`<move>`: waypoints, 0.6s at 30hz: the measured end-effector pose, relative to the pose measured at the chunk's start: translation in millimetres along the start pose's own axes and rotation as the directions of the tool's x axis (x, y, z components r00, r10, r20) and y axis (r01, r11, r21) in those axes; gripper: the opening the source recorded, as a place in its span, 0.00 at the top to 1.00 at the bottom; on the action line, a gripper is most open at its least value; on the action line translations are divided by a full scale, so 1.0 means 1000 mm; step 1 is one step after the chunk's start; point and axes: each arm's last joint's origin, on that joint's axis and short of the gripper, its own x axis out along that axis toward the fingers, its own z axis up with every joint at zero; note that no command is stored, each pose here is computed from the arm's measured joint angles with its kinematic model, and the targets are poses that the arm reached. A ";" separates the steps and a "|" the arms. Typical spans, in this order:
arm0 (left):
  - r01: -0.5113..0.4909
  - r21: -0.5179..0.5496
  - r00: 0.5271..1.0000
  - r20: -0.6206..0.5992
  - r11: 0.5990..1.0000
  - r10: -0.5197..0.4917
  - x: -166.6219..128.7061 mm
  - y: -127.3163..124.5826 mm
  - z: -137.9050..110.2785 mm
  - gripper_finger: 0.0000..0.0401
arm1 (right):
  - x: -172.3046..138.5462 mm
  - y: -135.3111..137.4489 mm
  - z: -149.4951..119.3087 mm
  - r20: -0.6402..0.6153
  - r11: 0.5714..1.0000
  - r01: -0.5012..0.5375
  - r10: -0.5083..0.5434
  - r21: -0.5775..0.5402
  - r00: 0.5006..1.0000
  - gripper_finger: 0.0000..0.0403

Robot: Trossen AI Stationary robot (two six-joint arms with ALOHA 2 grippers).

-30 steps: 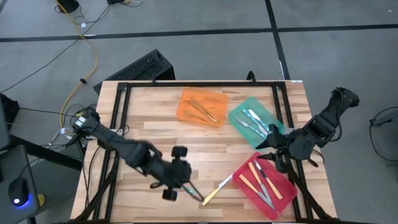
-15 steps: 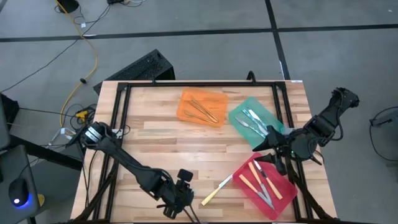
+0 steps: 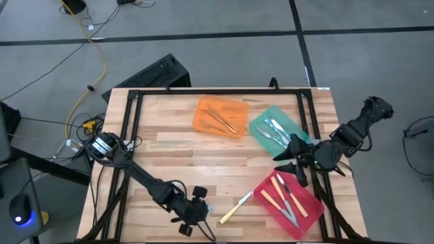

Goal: Sort silverware by color (type)
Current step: Put the white patterned knife into the blue bin

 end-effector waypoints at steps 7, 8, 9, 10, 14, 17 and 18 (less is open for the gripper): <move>-0.025 -0.007 0.997 0.078 1.000 0.026 -0.011 0.007 -0.014 0.68 | 0.003 -0.006 0.003 0.009 0.998 0.036 -0.036 0.042 0.999 0.52; -0.027 -0.022 0.995 0.091 0.999 0.029 -0.013 0.007 -0.019 0.68 | 0.003 -0.006 0.004 0.010 0.998 0.039 -0.039 0.043 0.999 0.52; -0.025 -0.036 0.995 0.098 0.999 0.029 -0.015 0.008 -0.026 0.68 | 0.003 -0.007 0.004 0.010 0.998 0.044 -0.045 0.045 0.999 0.52; -0.020 -0.054 0.995 0.098 0.998 0.025 -0.017 0.010 -0.032 0.68 | 0.003 -0.008 0.005 0.012 0.998 0.052 -0.052 0.047 0.999 0.52; 0.009 -0.064 0.988 0.152 0.998 0.001 -0.031 0.015 -0.044 0.68 | 0.005 -0.013 0.008 0.026 0.994 0.080 -0.082 0.069 0.996 0.52; -0.015 0.006 0.984 0.176 1.000 0.014 -0.034 0.017 -0.049 0.68 | 0.006 -0.016 0.010 0.032 0.992 0.094 -0.097 0.080 0.995 0.52; -0.020 0.026 0.985 0.170 0.999 0.016 -0.034 0.017 -0.051 0.68 | 0.007 -0.016 0.011 0.034 0.992 0.098 -0.101 0.084 0.994 0.52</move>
